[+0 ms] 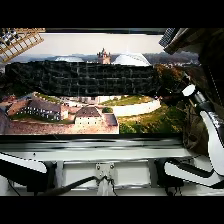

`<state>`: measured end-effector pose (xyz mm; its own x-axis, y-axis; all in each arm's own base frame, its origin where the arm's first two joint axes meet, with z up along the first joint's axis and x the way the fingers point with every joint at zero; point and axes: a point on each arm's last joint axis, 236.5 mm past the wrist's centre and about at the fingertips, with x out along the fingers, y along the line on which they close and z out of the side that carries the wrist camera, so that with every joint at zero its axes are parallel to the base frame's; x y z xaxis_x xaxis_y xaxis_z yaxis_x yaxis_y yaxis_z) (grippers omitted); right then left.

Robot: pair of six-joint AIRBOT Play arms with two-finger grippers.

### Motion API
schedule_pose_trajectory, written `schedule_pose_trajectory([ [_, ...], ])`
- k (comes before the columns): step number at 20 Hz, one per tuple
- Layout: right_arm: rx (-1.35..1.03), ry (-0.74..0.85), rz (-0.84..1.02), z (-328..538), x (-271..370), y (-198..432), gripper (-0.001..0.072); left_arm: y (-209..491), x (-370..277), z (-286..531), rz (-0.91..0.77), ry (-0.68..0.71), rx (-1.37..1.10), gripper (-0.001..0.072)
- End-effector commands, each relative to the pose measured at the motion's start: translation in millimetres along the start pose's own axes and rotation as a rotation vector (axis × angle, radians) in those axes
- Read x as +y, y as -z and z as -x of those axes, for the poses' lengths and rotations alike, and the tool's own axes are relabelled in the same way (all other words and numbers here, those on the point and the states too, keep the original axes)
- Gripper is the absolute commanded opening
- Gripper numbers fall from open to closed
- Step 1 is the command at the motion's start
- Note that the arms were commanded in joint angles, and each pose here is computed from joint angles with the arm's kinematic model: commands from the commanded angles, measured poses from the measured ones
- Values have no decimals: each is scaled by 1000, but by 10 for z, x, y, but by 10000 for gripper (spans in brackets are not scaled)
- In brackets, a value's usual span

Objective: Fold the clothes and pants, and hang the long-sleeved shirts on hangers.

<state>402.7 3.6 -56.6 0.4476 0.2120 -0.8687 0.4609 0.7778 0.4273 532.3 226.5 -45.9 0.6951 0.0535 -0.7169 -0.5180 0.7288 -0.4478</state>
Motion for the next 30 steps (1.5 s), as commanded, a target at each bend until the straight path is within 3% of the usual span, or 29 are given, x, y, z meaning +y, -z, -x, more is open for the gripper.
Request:
schedule_pose_trajectory([
  [1, -117, -53, -163, -294, -32, -232, 598, 53, -56, 34, -17, 11, 27, 10],
  [6, -80, -48, -240, -655, -155, -151, 600, 64, -57, 34, -17, 11, 31, 10],
  [13, -133, -85, -253, -804, 12, -536, 574, 62, -57, 34, -17, 11, 30, 10],
  [18, -83, -120, -169, -798, 319, -562, 190, 76, -2, 42, -37, -5, 40, 10],
  [19, -49, -119, -168, -803, 323, -481, 53, 99, 28, 51, -38, -10, 53, 10],
  [20, -3, -107, -153, -809, 305, -367, 15, 132, 68, 64, -37, -14, 71, 10],
  [22, 82, -58, -82, -770, 208, -157, 15, 250, 307, 130, -91, -74, 140, 9],
  [27, 194, 104, 119, -345, -189, 273, 14, 671, 1275, 687, -237, -369, 380, 9],
  [30, 224, 150, 156, -76, -418, 644, 14, 1045, 1630, 1056, -298, -478, 468, 8],
])
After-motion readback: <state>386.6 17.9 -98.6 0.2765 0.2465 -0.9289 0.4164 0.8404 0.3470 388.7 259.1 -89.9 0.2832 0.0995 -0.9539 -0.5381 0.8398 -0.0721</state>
